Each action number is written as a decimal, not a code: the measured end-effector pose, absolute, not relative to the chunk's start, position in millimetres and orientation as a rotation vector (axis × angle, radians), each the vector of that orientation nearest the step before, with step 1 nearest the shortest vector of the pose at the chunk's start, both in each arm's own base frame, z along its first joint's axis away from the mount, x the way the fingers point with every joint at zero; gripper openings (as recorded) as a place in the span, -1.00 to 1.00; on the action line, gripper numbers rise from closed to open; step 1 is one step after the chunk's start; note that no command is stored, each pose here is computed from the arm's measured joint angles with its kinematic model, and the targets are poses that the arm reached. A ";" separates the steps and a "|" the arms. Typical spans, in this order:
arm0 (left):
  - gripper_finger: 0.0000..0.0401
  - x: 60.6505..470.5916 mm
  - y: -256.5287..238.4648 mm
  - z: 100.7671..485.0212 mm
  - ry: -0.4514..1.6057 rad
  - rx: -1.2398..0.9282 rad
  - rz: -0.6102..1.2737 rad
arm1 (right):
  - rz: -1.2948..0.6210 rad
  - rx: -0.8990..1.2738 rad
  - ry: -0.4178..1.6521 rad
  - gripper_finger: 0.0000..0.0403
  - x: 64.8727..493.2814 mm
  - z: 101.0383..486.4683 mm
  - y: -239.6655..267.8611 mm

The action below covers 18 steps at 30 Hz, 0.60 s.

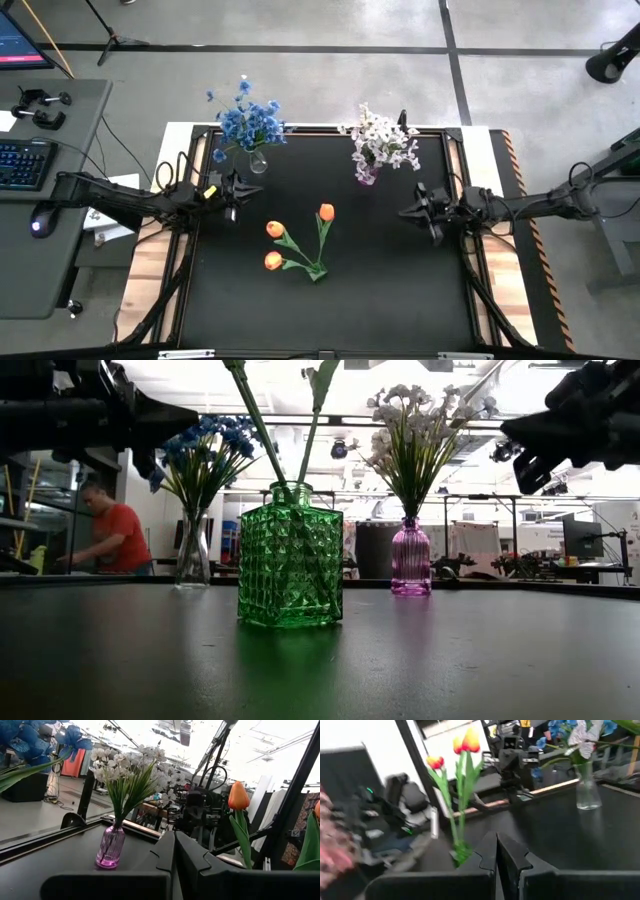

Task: Sort flowers into vase by color
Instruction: Return to Home Position

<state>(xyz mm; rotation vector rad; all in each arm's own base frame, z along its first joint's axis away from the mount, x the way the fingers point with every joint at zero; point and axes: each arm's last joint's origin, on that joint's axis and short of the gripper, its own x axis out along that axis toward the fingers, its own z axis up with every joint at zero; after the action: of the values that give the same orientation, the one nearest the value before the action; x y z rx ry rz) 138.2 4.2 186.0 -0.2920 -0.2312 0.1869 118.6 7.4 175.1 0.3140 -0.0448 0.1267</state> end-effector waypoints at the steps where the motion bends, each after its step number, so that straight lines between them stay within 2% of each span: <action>1: -1.00 138.2 4.2 186.0 -0.231 -0.292 0.187 | 0.111 0.289 -0.037 -1.00 118.7 174.0 7.3; 18: -1.00 132.1 2.8 188.9 -0.242 -0.295 0.176 | 0.065 0.251 0.091 -1.00 114.0 161.1 6.7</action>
<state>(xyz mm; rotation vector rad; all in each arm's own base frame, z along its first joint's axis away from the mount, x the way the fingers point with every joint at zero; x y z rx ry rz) 132.1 2.8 188.9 -0.2950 -0.2422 0.1760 114.0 6.7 161.1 0.2513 0.0905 0.0652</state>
